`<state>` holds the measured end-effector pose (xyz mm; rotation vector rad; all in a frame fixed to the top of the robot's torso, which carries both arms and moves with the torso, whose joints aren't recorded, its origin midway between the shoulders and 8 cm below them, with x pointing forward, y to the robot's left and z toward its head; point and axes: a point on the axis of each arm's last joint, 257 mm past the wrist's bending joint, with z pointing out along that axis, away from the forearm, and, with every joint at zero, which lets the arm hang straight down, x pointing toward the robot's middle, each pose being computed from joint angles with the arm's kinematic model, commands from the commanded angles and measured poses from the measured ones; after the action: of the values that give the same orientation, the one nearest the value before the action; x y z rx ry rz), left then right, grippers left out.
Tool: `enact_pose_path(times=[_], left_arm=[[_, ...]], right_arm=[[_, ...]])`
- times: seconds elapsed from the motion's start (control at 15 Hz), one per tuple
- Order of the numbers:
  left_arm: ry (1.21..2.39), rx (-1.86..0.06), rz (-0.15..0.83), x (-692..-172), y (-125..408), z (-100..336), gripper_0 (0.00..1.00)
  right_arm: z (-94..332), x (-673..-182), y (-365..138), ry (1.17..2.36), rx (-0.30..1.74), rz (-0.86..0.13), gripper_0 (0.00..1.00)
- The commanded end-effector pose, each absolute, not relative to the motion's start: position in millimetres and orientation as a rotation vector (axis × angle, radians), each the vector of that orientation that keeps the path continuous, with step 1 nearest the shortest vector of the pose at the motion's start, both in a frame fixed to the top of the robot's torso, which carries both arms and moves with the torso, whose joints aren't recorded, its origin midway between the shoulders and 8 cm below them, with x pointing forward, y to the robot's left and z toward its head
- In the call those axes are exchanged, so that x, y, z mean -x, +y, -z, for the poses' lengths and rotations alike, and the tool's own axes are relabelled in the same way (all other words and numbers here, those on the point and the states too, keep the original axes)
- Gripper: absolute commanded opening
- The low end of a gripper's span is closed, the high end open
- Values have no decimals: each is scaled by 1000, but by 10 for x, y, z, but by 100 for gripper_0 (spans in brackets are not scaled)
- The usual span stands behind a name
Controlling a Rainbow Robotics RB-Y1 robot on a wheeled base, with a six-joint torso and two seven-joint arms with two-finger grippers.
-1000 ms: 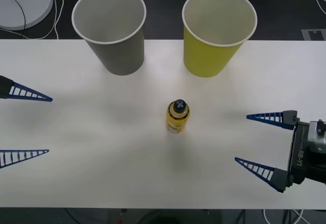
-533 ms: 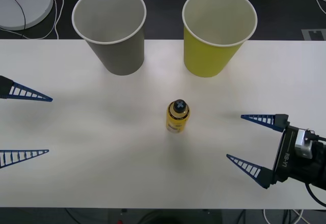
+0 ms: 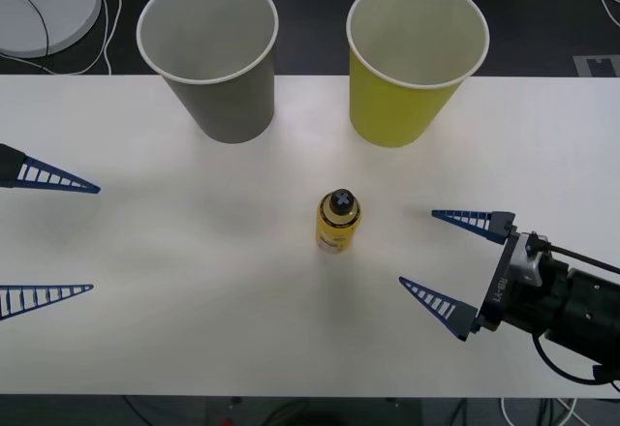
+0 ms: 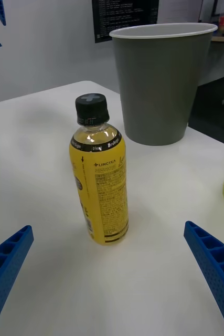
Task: Put the can into the green bin and the plastic bottle into the gray bin
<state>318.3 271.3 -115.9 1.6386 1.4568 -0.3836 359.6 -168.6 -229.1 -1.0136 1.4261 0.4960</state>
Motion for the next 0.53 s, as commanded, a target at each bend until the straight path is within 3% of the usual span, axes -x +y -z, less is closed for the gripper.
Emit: enact_pose_path(times=[0.07, 0.53], left_arm=[[1457, -1638, 384, -3183, 2713, 1159, 100], [1457, -1638, 384, -3183, 2713, 1159, 100]], right_arm=[[2299, -3704, -1591, 1431, 997, -480, 100], [2320, -3887, -1211, 1437, 990, -489, 100]])
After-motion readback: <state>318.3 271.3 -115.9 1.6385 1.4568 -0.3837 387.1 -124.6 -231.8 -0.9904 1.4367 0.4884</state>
